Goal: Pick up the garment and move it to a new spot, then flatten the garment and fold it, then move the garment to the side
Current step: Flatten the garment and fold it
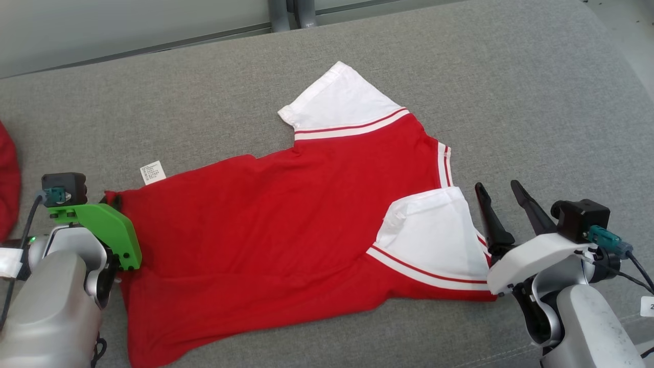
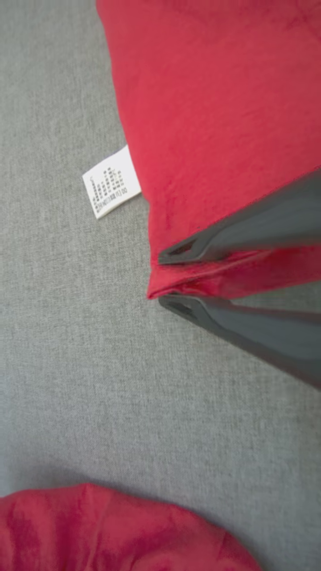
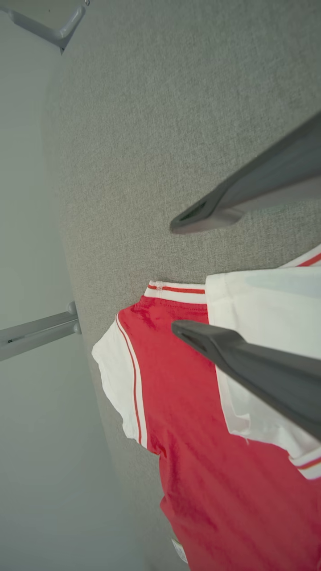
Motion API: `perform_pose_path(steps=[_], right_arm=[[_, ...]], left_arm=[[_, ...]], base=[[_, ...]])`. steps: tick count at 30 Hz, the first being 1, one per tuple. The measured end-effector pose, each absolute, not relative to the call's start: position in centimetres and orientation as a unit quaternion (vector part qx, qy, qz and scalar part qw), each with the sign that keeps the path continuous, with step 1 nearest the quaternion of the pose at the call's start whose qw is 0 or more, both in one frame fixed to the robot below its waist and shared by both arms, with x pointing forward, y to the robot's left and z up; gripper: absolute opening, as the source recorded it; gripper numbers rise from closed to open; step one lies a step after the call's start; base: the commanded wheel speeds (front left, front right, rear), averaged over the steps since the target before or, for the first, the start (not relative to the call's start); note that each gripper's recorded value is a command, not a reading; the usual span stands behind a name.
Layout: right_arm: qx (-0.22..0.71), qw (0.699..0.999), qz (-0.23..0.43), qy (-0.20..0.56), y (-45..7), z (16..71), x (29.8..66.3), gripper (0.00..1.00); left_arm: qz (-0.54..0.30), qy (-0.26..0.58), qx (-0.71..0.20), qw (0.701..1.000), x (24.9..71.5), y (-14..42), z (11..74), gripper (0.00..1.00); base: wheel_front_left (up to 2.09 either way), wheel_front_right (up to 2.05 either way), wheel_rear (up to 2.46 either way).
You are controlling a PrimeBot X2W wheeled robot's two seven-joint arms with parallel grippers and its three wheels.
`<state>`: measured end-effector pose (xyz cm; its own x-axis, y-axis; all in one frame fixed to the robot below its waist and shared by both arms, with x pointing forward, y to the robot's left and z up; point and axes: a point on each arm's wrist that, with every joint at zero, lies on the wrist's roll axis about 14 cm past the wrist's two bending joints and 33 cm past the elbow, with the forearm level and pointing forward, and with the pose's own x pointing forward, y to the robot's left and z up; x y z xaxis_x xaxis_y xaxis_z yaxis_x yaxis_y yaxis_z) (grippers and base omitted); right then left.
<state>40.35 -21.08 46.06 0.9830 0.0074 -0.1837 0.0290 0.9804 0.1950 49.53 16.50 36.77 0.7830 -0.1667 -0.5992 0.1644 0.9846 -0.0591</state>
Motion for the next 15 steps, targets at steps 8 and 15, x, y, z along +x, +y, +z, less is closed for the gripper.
perform_pose_path(steps=[8, 15], right_arm=[[0.074, 0.994, 0.016, 0.080, -20.9, 47.6, 41.9, 1.00], [0.017, 0.995, 0.057, 0.076, -19.5, 50.3, 46.3, 1.00]], left_arm=[[-0.098, 0.269, -0.007, 0.958, 50.1, 15.9, 38.5, 0.00], [-0.100, 0.192, -0.034, 0.976, 50.5, 15.5, 41.5, 0.00]], base=[[0.00, 0.00, 0.00], [0.00, 0.00, 0.00]])
